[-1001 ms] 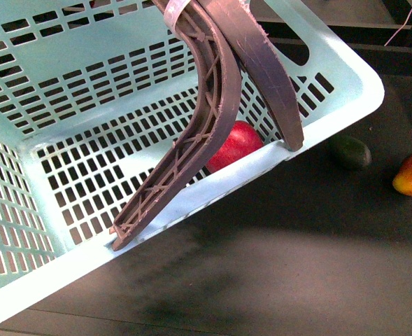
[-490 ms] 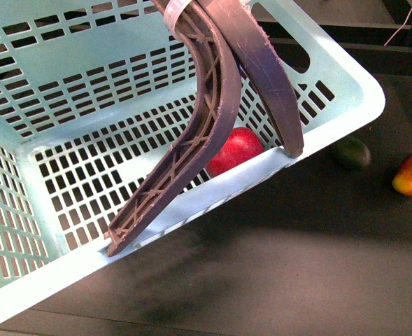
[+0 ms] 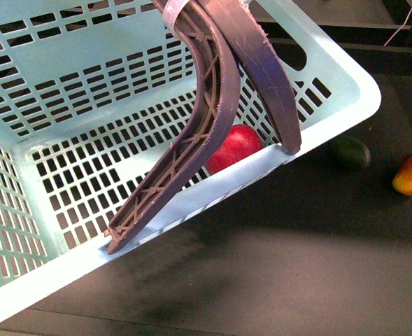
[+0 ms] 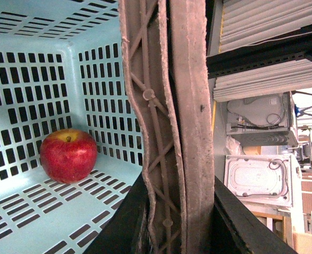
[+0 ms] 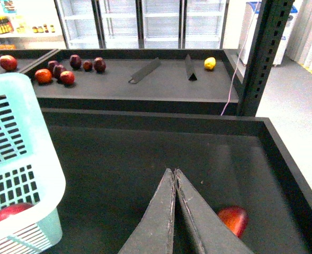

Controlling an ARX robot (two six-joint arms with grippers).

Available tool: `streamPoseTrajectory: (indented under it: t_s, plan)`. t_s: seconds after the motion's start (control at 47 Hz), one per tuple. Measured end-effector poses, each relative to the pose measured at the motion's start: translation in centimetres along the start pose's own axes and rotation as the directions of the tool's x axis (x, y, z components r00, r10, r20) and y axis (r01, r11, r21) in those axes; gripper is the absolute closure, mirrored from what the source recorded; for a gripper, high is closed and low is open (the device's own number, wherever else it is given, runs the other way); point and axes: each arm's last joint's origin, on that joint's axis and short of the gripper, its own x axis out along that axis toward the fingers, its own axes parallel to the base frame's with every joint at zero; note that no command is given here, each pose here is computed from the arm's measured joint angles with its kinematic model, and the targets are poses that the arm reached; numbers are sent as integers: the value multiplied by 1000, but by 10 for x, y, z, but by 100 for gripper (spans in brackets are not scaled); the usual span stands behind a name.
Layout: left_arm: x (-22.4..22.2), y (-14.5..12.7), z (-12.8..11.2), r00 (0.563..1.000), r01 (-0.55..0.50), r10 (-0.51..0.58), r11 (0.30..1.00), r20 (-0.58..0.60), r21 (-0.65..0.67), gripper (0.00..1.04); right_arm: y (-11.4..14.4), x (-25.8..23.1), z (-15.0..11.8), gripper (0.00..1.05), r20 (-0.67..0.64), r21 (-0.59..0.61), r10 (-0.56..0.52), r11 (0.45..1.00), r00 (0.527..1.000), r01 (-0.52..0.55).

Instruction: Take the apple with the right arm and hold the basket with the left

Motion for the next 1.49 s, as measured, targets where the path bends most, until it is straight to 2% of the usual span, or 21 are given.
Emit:
streamPoseTrajectory:
  t_s: [0.405, 1.129, 1.193, 1.491]
  plan:
    - [0, 0, 0, 1000, 0, 0, 1000, 0, 0, 84, 0, -18, -14, 103, 14, 0, 0, 1000, 1000, 0]
    - [0, 0, 0, 1000, 0, 0, 1000, 0, 0, 84, 0, -36, -13, 103, 25, 0, 1, 1000, 1000, -1]
    - [0, 0, 0, 1000, 0, 0, 1000, -1, 0, 84, 0, -42, -17, 103, -10, 0, 1, 1000, 1000, -1]
    - [0, 0, 0, 1000, 0, 0, 1000, 0, 2, 84, 0, -46, -16, 103, 19, 0, 1, 1000, 1000, -1]
